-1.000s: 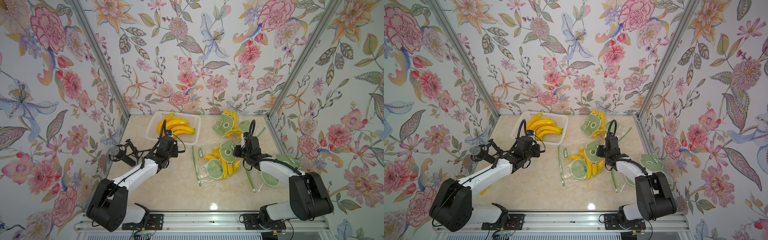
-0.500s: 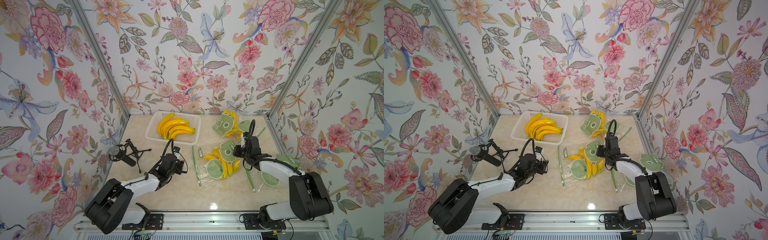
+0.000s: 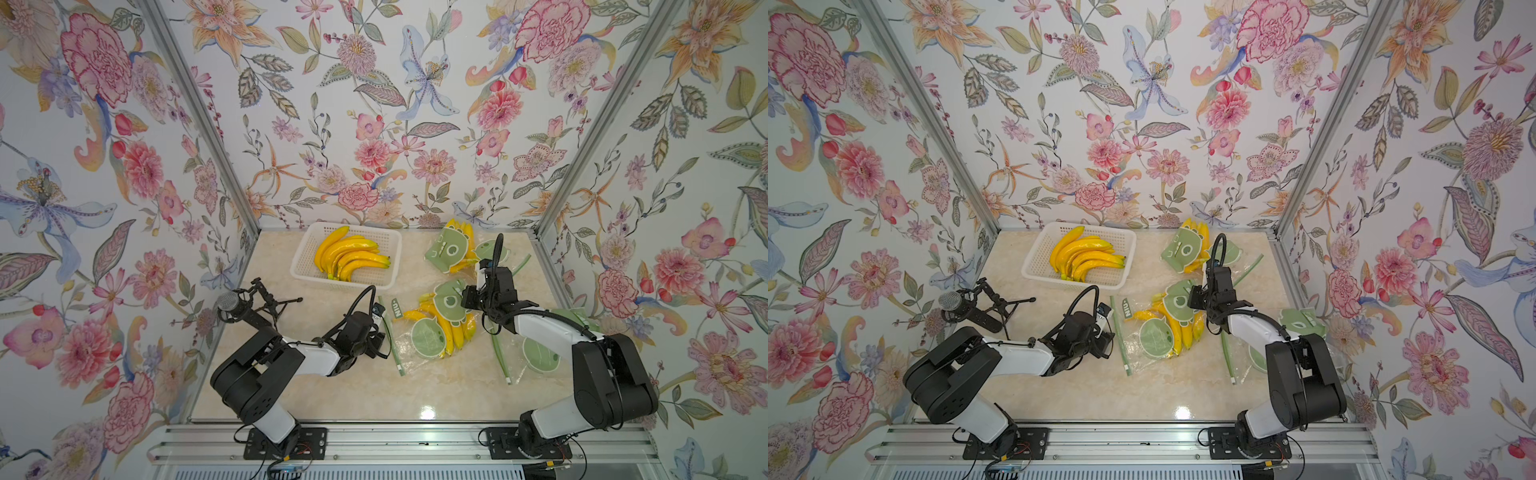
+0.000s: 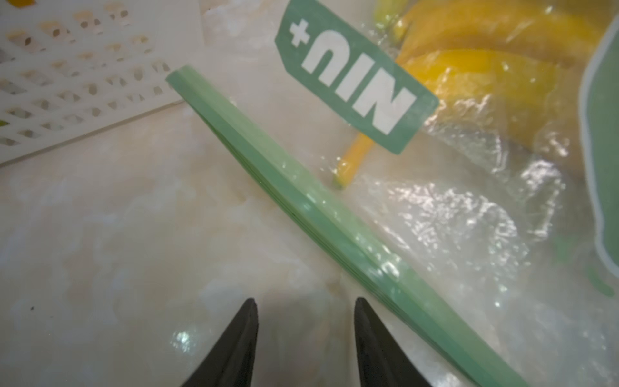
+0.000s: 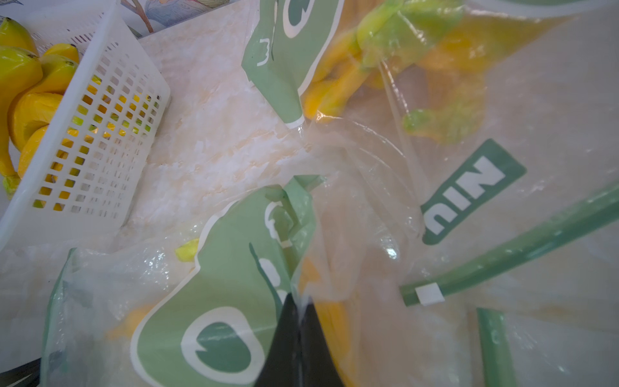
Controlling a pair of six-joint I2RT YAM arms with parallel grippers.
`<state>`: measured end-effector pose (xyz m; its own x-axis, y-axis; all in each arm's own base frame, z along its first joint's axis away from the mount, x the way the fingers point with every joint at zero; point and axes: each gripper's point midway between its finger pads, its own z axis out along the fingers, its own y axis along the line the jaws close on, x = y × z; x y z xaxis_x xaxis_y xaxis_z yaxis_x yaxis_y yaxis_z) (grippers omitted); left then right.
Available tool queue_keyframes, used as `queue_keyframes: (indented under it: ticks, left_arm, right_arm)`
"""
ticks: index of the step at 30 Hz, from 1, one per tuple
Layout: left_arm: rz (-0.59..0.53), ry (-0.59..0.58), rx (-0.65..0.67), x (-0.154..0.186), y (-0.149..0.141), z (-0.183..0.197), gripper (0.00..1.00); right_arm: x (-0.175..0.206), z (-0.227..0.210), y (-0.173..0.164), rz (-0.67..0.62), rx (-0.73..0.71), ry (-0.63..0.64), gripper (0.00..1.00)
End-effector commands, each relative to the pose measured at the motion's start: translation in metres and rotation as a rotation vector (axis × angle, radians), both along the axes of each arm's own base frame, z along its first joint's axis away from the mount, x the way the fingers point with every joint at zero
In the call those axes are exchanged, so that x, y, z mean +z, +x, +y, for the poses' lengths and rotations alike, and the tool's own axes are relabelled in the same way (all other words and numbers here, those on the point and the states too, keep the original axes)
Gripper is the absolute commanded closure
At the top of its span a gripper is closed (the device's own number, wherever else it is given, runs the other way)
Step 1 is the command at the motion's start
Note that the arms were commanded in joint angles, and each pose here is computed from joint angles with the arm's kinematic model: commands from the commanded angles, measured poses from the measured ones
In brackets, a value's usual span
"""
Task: Open the zip-top bag and take out the banana
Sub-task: Pick up the banana from the zipper food storage bag.
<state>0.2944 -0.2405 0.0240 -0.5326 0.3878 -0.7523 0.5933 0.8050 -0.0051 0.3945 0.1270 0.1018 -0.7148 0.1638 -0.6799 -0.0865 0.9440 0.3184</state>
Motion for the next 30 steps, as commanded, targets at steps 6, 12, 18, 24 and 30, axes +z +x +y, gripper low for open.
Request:
queue_keyframes:
  ticks: [6,12,18,24,30]
  left_arm:
    - [-0.050,-0.007,-0.080,0.010,0.005,-0.028,0.57]
    - [-0.099,-0.030,-0.110,0.028,0.007,-0.036,0.53]
    - [-0.083,0.043,-0.112,0.015,0.015,-0.036,0.47]
    - [-0.044,0.101,-0.091,-0.007,0.024,-0.033,0.47]
    - [-0.024,0.104,-0.104,-0.013,0.030,-0.037,0.49]
  right_arm:
    - [0.004,0.021,0.003,-0.002,0.068,0.007,1.00]
    - [0.003,0.037,-0.002,-0.001,0.135,0.017,1.00]
    - [0.004,0.043,-0.004,-0.001,0.157,0.028,1.00]
    - [0.007,0.045,-0.007,-0.009,0.169,0.031,1.00]
    - [0.008,0.047,-0.009,-0.013,0.178,0.031,1.00]
